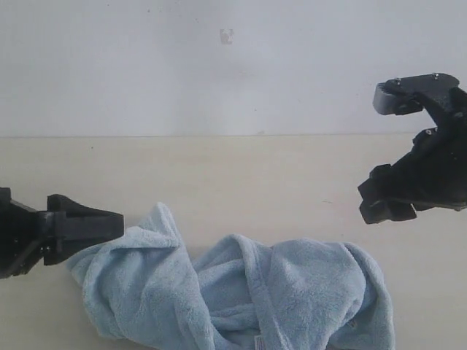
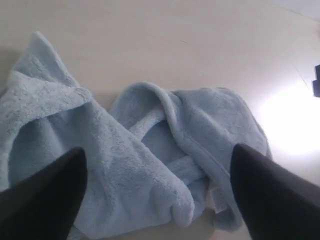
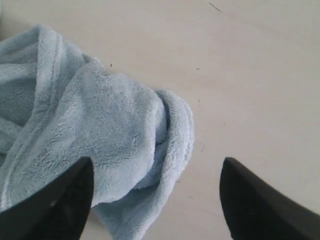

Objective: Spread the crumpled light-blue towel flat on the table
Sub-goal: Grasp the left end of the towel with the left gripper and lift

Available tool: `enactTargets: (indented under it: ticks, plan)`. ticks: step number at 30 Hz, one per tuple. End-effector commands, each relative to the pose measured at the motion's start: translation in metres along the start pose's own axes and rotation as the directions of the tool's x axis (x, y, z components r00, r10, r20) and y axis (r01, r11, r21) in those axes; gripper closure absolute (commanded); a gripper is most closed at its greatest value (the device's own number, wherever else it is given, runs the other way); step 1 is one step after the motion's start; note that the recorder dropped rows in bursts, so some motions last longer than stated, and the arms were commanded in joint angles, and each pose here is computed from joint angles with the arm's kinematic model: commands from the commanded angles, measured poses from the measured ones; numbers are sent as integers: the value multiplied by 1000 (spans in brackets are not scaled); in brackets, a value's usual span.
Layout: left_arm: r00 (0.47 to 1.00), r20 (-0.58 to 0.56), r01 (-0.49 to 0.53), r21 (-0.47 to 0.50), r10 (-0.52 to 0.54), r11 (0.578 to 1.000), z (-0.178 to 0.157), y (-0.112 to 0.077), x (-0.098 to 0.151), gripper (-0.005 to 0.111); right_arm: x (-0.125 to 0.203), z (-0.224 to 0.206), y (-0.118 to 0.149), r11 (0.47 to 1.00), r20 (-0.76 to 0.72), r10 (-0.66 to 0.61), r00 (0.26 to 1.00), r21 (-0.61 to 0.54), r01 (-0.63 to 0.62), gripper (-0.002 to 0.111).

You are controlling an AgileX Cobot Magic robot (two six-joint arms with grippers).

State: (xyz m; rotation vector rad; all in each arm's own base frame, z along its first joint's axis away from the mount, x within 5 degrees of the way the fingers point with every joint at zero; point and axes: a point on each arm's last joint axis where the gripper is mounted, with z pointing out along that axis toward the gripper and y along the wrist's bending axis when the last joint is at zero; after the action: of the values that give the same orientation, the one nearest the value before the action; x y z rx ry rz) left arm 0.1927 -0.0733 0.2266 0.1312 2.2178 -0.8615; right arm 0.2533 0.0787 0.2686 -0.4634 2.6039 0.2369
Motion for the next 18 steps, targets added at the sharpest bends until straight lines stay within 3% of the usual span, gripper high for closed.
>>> enactTargets:
  ticks: [1, 4, 7, 11, 15, 18]
  plan:
    - [994, 111, 8, -127, 6, 992, -12, 5, -9, 32, 1, -2, 19, 990, 11, -91, 996, -108, 92, 42]
    - [992, 120, -19, -156, 38, 988, -10, 7, -18, 32, 1, 3, 37, 972, 18, -181, 983, -151, 182, 42]
    - [994, 27, -103, -113, 106, 988, 7, 7, -26, 32, 0, 5, 41, 968, 26, -199, 980, -151, 201, 42]
    - [969, -145, -220, -133, 200, 966, 39, 23, -36, 32, 0, 5, 41, 968, 26, -197, 980, -151, 199, 42]
    - [888, -325, -354, -33, 324, 935, 73, 29, -43, 32, 0, 5, 41, 968, 28, -199, 980, -150, 201, 42]
    - [796, -427, -468, 16, 429, 884, 94, 27, -45, 32, -1, 5, 41, 968, 36, -199, 979, -145, 203, 42]
